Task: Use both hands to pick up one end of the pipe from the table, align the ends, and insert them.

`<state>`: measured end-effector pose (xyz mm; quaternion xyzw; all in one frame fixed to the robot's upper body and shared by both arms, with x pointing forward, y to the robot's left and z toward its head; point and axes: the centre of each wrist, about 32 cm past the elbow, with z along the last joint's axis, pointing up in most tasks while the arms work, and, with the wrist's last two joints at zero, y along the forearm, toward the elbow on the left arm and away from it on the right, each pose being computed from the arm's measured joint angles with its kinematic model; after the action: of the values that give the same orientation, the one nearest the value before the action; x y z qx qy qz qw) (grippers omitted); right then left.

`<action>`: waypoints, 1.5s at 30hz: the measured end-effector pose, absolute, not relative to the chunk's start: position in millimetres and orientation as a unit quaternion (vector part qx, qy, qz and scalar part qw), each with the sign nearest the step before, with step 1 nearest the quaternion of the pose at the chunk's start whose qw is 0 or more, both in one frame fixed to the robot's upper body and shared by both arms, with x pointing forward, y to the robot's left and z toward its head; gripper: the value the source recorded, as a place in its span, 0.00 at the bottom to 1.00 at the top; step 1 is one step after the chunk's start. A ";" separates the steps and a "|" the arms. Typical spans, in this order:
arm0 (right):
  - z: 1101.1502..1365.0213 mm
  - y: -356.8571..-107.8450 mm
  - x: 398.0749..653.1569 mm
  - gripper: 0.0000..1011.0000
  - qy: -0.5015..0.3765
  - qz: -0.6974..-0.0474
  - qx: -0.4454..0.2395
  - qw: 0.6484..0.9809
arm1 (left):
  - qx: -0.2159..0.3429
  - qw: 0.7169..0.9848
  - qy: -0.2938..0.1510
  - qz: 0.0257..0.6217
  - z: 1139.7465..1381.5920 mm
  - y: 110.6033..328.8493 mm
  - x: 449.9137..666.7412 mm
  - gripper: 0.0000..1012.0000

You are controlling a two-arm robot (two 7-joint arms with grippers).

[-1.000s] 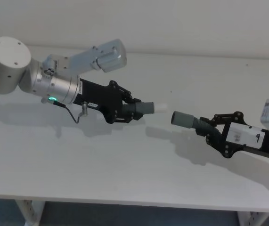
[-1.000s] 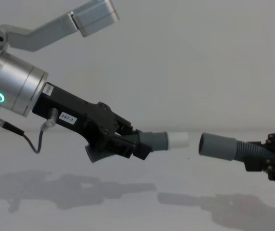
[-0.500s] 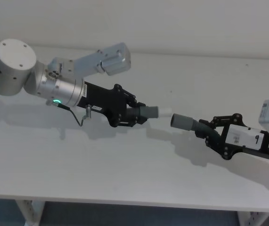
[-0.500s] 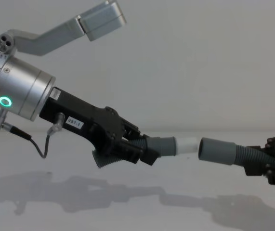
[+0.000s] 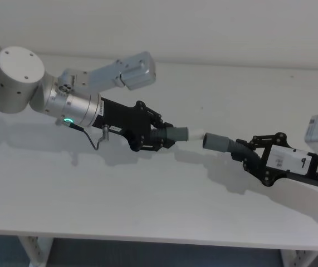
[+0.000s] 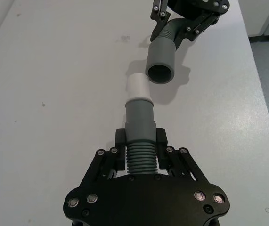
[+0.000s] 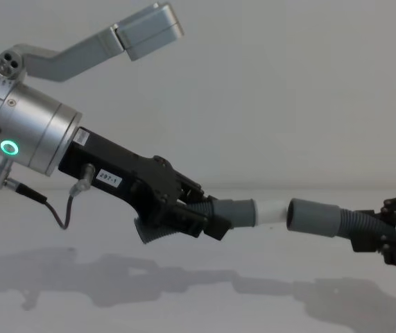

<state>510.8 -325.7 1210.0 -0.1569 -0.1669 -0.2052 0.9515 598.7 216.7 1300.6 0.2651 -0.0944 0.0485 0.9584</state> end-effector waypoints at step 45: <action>1211.1 -325.4 518.3 0.24 -0.167 -0.216 -0.165 0.948 | 0.263 0.960 -0.085 0.044 1297.4 218.9 601.1 0.36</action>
<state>518.3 -325.4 1211.1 -0.1647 -0.1667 -0.2159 0.9479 601.1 218.9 1297.4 0.2629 -0.0852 0.0444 0.9600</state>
